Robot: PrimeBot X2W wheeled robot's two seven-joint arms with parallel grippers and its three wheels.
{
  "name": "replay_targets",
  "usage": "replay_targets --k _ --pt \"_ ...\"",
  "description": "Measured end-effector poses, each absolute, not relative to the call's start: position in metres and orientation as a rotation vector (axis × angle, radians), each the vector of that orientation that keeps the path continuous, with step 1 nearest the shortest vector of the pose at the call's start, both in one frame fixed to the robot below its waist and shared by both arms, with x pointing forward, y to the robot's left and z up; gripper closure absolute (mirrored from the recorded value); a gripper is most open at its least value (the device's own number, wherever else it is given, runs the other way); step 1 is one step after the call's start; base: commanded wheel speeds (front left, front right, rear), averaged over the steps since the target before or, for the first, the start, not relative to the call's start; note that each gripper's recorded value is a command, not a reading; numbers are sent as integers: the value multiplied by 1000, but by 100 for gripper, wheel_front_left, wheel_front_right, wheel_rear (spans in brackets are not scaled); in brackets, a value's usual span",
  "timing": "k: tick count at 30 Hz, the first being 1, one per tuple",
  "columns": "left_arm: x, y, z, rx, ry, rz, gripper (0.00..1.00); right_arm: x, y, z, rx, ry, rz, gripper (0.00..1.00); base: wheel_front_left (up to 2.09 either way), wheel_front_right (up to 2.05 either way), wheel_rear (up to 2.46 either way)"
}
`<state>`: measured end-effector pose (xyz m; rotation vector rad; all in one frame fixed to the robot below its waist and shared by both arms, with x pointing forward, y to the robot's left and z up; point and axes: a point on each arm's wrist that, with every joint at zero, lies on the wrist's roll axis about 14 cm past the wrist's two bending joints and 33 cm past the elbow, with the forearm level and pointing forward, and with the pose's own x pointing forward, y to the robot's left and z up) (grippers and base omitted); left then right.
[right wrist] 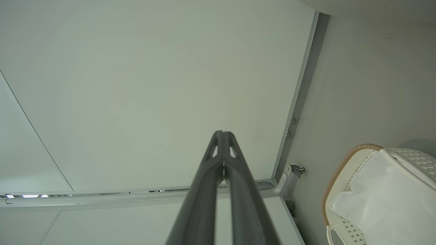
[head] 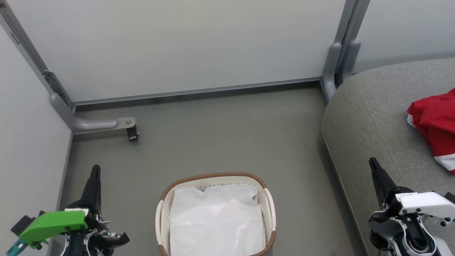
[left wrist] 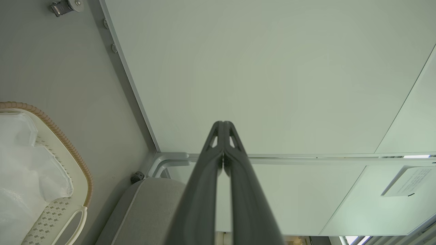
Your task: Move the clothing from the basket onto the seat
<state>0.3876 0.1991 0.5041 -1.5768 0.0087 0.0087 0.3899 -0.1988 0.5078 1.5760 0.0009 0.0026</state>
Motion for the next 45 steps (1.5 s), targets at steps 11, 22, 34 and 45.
replay_targets --k 11,22,34,45 --pt "388 199 504 -1577 9 9 100 390 -199 508 1576 1 3 100 0 0 0" --pt "388 199 504 -1577 9 9 100 390 -199 508 1576 1 3 100 0 0 0" --pt "388 199 504 -1577 8 8 100 390 -199 508 1576 1 3 100 0 0 0" --pt "388 199 504 -1577 8 8 100 390 -199 508 1576 1 3 100 0 0 0"
